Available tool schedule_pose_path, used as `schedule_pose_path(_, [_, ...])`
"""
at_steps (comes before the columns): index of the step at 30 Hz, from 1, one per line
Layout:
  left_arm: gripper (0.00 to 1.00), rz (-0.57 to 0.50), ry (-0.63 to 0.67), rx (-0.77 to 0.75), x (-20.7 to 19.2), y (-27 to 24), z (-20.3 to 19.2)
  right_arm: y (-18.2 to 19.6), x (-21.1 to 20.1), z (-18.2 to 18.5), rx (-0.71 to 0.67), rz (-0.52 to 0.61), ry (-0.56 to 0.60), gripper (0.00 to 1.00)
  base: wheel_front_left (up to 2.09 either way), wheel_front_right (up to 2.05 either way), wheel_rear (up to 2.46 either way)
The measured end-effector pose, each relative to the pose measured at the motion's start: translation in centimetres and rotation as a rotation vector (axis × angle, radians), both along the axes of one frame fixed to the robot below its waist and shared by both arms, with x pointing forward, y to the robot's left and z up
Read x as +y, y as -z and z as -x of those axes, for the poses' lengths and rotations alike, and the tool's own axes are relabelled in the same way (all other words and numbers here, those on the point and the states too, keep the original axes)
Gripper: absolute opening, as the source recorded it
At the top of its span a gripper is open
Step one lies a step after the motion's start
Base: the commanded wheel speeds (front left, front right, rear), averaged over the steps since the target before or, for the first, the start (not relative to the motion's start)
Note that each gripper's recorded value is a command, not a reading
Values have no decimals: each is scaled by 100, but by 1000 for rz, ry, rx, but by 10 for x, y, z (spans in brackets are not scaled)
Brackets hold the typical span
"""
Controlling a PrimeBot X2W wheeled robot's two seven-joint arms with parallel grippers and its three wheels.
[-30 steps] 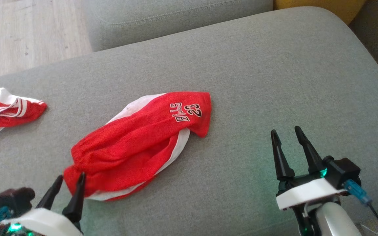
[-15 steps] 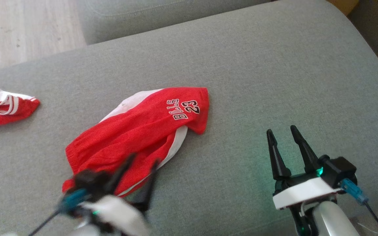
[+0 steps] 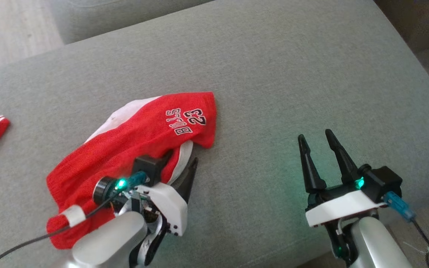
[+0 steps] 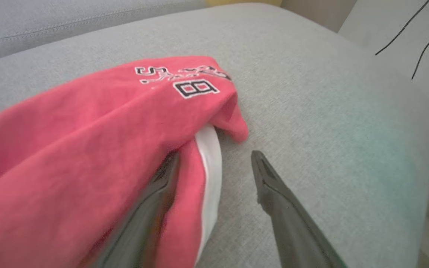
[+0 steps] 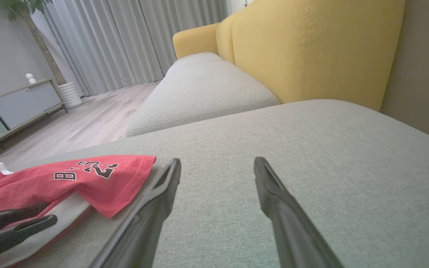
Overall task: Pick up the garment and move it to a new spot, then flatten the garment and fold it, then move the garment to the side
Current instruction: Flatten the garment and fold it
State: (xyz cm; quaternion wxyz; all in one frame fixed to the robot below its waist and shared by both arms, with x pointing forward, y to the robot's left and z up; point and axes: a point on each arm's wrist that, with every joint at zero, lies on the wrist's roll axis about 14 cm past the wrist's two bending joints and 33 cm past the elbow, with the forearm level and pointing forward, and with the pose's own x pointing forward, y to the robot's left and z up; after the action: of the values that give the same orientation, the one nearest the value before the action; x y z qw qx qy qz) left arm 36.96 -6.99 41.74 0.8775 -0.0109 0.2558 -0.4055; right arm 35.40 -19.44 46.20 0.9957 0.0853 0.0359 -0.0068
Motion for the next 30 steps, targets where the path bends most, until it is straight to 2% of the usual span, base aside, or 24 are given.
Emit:
schedule_pose_path(3, [100,-57,11,-5,0,14,-5,1,-5,3,6,3,17,100,0,0,0])
schedule_pose_path(10, [100,-117,43,28,-4,34,-4,1,-11,7,7,7,36,100,0,0,0])
schedule_pose_path(11, [79,-126,47,24,-4,34,-6,0,-11,7,5,7,37,100,0,0,0])
schedule_pose_path(12, [34,-132,54,20,-5,35,-8,0,-12,7,5,7,38,100,0,0,0])
schedule_pose_path(13, [0,-138,64,20,-6,35,-8,0,-12,8,6,7,40,100,0,0,0])
schedule_pose_path(17, [0,-137,104,17,-11,32,-6,-2,-13,10,-2,8,44,100,0,0,0])
schedule_pose_path(20, [0,-75,150,35,-24,20,4,-5,-14,11,-10,7,48,100,0,0,0])
schedule_pose_path(27, [0,171,560,183,-70,-40,95,-9,-16,13,-25,8,53,100,0,0,0])
schedule_pose_path(30, [0,192,606,202,-69,-47,106,-8,-17,13,-22,8,55,100,0,0,0])
